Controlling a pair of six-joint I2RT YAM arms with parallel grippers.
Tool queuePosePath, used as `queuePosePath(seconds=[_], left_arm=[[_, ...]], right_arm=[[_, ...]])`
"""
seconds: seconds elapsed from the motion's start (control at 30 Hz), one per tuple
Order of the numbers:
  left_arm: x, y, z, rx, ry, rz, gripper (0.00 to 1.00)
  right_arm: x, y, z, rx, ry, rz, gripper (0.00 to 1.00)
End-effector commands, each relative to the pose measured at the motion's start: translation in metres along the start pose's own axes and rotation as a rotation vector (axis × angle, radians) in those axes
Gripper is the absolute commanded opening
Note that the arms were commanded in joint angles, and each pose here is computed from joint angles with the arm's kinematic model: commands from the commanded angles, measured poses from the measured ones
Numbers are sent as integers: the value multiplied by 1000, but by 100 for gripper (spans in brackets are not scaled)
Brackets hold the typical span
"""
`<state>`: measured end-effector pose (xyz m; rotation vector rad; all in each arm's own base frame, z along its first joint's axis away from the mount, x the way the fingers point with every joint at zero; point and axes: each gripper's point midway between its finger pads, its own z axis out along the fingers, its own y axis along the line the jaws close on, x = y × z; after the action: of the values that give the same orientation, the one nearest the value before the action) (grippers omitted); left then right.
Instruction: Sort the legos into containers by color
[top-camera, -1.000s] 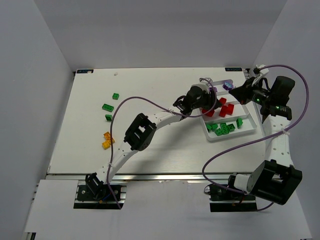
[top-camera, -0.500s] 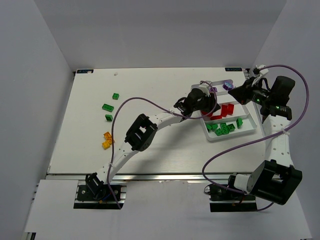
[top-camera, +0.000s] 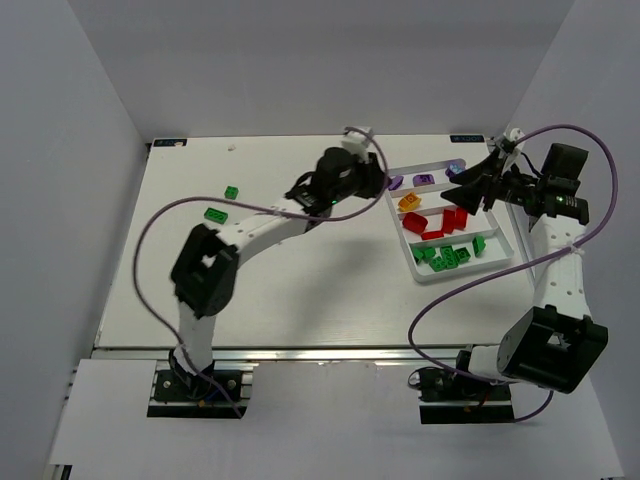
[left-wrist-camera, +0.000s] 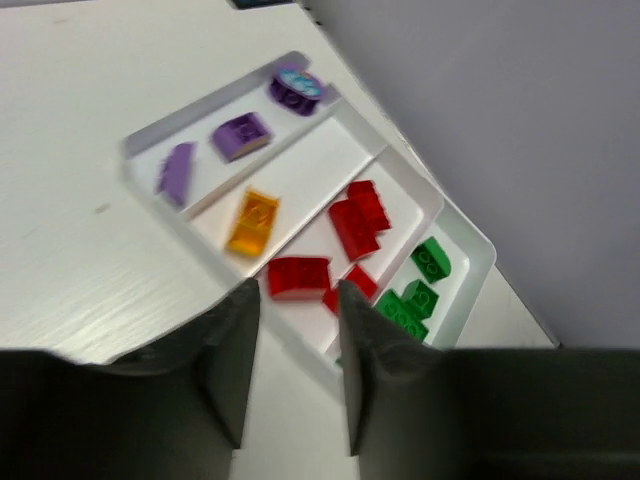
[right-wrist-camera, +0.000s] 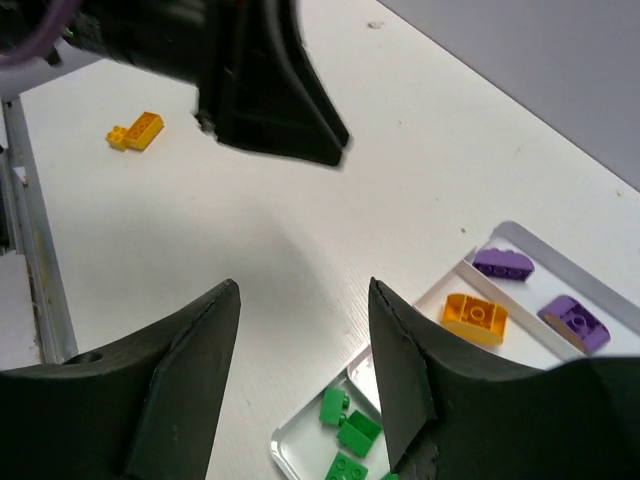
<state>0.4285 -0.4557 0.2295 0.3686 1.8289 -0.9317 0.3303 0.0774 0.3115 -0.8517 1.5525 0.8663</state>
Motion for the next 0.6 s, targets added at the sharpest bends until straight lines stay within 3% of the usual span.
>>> queuePosePath(seconds=[0.0,0.03,0.1,0.13,0.27,0.4,0.57], left_arm=[[-26,48,-69,-173,-63,-40,51],[7,72,-88,-242,-3,-56,55],[-13,89,-137,-331,-63,-77,68],[7,115,-159,-427,-42,-83,72],[12,137,-235,-609,-54,-79,90],[24,147,-296,-742,-27,-95,95],[37,153,-358,-891,-30,-195,94]], right_arm=[[-14,19,11,-96,-4,-80,60],[-15,21,16,-99,13,-102,60],[0,32,33,-125,87,-112,60],[10,33,39,-123,135,-113,60],[30,63,73,-217,230,-141,60],[46,93,110,-309,307,-167,60],[75,128,147,-325,423,-140,56]])
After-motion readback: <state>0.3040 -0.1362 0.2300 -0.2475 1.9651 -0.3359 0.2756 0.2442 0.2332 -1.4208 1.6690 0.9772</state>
